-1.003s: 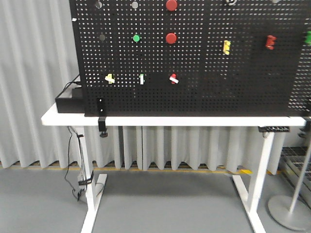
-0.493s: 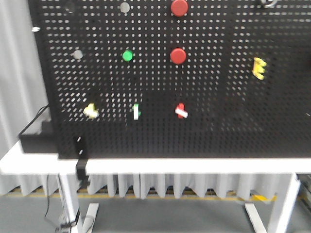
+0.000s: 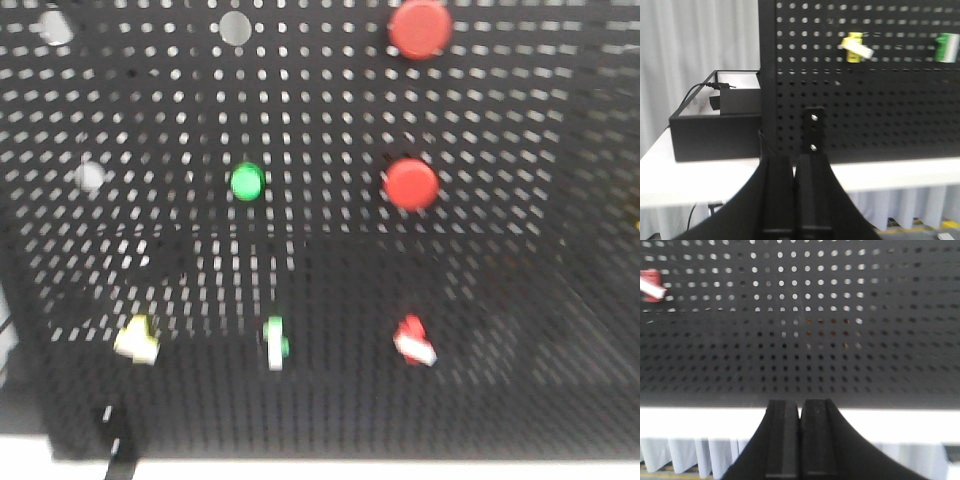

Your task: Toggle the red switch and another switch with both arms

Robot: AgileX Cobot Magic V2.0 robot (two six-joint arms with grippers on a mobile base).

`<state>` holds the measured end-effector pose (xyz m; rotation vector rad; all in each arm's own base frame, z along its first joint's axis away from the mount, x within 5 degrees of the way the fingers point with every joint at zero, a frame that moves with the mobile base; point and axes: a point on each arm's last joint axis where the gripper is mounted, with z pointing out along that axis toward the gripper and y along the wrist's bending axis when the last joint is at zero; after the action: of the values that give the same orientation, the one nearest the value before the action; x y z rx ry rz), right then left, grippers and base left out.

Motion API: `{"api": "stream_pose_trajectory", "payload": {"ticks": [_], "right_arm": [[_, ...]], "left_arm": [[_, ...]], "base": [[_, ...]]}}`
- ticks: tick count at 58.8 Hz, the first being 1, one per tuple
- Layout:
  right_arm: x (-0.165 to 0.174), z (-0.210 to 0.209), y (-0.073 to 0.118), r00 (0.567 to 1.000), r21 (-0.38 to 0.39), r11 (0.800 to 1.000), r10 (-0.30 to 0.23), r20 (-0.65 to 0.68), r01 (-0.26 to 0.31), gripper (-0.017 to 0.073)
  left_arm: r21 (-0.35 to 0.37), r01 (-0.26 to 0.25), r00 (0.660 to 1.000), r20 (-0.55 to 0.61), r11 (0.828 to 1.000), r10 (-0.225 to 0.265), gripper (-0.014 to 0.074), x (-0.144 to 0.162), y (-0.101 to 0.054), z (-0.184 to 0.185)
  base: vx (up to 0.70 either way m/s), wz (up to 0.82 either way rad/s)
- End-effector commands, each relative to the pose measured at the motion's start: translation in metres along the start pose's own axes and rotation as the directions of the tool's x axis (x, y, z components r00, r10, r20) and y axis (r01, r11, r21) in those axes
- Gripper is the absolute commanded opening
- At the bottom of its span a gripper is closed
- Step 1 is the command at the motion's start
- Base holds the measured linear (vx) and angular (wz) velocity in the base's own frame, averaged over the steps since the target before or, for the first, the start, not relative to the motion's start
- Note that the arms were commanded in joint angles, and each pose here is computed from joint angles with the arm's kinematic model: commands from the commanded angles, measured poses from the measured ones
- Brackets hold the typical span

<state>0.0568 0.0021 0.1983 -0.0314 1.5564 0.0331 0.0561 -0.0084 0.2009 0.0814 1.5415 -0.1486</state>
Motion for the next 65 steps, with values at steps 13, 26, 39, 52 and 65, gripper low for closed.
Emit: {"api": "stream_pose_trajectory", "payload": {"ticks": [13, 26, 39, 52, 65], "right_arm": [[-0.006, -0.001, 0.001, 0.996, -0.003, 1.000, -0.013, 0.085, 0.014, -0.0006], [-0.006, -0.001, 0.001, 0.996, -0.003, 1.000, -0.013, 0.085, 0.014, -0.0006], [-0.006, -0.001, 0.001, 0.996, -0.003, 1.000, -0.013, 0.085, 0.014, -0.0006], [-0.006, -0.001, 0.001, 0.996, -0.003, 1.000, -0.013, 0.086, 0.014, -0.0006], [-0.019, -0.003, 0.002, 0.975, -0.016, 1.000, -0.011, 0.222, 0.015, -0.0006]], "left_arm": [[-0.005, 0.014, 0.996, 0.085, 1.000, -0.014, 0.0003, -0.003, 0.001, -0.001], [-0.005, 0.014, 0.996, 0.085, 1.000, -0.014, 0.0003, -0.003, 0.001, -0.001], [-0.005, 0.014, 0.996, 0.085, 1.000, -0.014, 0.0003, -0.003, 0.001, -0.001], [-0.005, 0.014, 0.996, 0.085, 1.000, -0.014, 0.0003, -0.003, 0.001, -0.001], [-0.007, 0.012, 0.992, 0.129, 1.000, -0.011, 0.0003, -0.009, 0.001, -0.002]], "base": [[0.30, 0.04], [0.14, -0.02], [0.07, -0.02], [0.03, -0.01], [0.00, 0.00]]}}
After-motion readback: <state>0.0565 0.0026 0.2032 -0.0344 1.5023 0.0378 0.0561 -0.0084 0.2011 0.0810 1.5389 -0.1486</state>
